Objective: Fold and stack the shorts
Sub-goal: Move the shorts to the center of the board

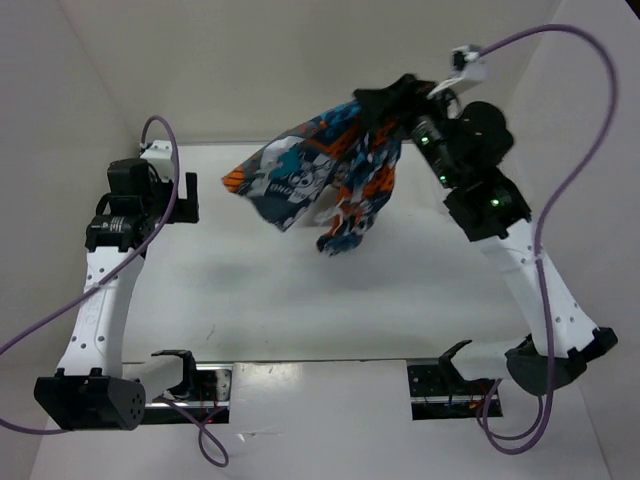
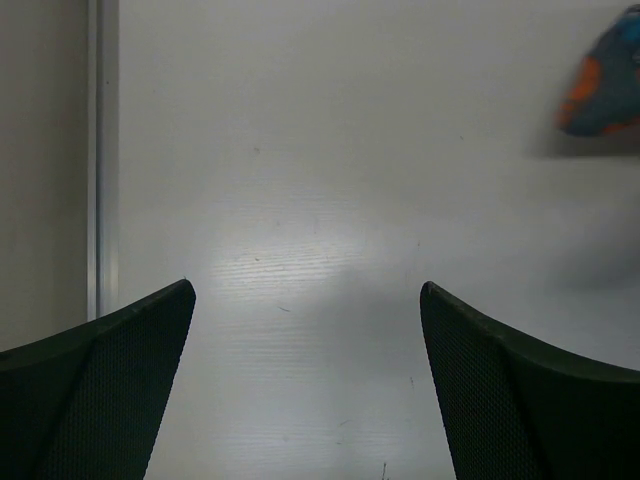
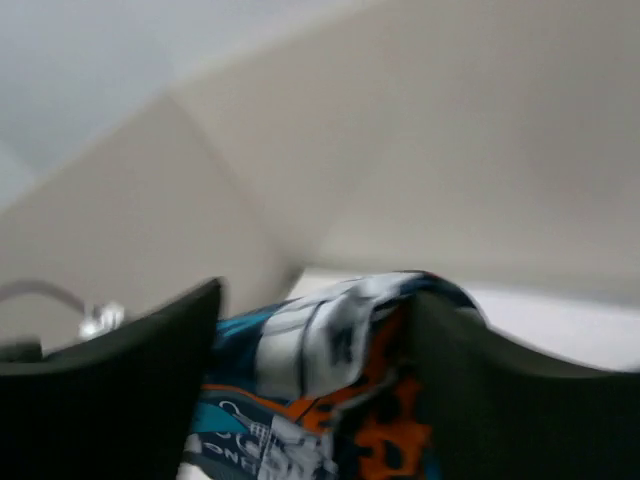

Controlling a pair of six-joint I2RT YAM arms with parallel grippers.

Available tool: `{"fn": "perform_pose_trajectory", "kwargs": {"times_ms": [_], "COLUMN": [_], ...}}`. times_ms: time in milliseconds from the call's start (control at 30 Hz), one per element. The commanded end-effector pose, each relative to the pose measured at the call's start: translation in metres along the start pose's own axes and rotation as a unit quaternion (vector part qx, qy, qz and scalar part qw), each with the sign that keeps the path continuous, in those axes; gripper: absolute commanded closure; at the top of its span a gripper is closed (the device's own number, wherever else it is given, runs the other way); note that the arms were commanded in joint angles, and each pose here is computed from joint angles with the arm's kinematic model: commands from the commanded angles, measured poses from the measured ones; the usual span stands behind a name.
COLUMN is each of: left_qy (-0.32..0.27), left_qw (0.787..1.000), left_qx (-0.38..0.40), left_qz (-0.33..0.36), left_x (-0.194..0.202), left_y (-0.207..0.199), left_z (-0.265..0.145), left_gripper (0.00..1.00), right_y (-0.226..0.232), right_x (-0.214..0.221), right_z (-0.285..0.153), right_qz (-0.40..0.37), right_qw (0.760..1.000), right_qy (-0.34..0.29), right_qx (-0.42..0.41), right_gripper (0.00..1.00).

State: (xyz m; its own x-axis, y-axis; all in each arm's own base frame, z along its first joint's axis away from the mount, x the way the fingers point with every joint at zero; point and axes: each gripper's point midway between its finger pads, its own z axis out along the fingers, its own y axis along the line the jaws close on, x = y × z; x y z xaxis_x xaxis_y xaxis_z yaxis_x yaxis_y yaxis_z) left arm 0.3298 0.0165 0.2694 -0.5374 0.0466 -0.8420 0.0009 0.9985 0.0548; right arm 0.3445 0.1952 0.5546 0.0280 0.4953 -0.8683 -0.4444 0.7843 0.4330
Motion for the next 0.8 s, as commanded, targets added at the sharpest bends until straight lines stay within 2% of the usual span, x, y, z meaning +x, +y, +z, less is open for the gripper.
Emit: {"fn": "perform_pose_trajectory", "kwargs": {"times_ms": [0,33,67,100,133,267,333,367,467,500,567,600,667,700,767], "left_qy": [-0.006,0.008,0.016,0.024,0.033,0.068,0.083,0.099,0.136,0.154,0.193,0.181,0.184,0.167,0.178], "left_qw": [1.0,1.0,1.0,1.0,0.999,0.998,0.996,0.995,0.99,0.988,0.98,0.981,0.978,0.982,0.981], "left_qx": [0.012,0.016,0.017,0.015,0.008,-0.003,-0.002,-0.001,0.014,0.002,-0.003,-0.03,-0.052,-0.053,-0.023], "left_qz": [0.003,0.005,0.005,0.007,0.008,0.012,0.012,0.012,0.023,0.031,0.054,0.07,0.078,0.075,0.072], "left_x": [-0.001,0.01,0.016,0.022,0.029,0.054,0.063,0.073,0.1,0.113,0.152,0.155,0.18,0.176,0.175], "left_y": [-0.005,-0.008,-0.009,-0.01,-0.008,-0.006,-0.007,-0.007,-0.019,-0.017,-0.022,-0.018,-0.012,-0.013,-0.024], "left_z": [-0.013,-0.013,-0.011,-0.009,-0.006,0.007,0.012,0.017,0.028,0.03,0.034,0.041,0.048,0.054,0.055], "left_gripper": [0.0,0.0,0.0,0.0,0.0,0.0,0.0,0.0,0.0,0.0,0.0,0.0,0.0,0.0,0.0], "right_y": [-0.001,-0.005,-0.007,-0.017,-0.022,-0.058,-0.072,-0.08,-0.078,-0.065,-0.046,-0.037,-0.022,-0.019,-0.011], "right_x": [0.166,0.198,0.234,0.254,0.265,0.275,0.294,0.318,0.356,0.371,0.383,0.4,0.402,0.409,0.425], "right_z": [0.011,0.004,-0.006,-0.013,-0.019,-0.046,-0.07,-0.088,-0.116,-0.124,-0.124,-0.127,-0.112,-0.11,-0.098], "right_qz": [0.008,0.0,-0.01,-0.013,-0.008,-0.003,0.006,0.006,0.003,-0.005,-0.022,-0.054,-0.073,-0.079,-0.099], "right_qw": [0.976,0.965,0.949,0.941,0.936,0.939,0.93,0.916,0.893,0.886,0.885,0.881,0.885,0.883,0.882], "right_qy": [0.217,0.261,0.313,0.339,0.353,0.337,0.357,0.389,0.439,0.455,0.458,0.464,0.455,0.458,0.458], "right_qx": [-0.032,-0.031,-0.025,-0.012,-0.002,0.072,0.089,0.099,0.102,0.092,0.077,0.075,0.066,0.065,0.047], "right_gripper": [0.12,0.0,0.0,0.0,0.0,0.0,0.0,0.0,0.0,0.0,0.0,0.0,0.0,0.0,0.03]}}
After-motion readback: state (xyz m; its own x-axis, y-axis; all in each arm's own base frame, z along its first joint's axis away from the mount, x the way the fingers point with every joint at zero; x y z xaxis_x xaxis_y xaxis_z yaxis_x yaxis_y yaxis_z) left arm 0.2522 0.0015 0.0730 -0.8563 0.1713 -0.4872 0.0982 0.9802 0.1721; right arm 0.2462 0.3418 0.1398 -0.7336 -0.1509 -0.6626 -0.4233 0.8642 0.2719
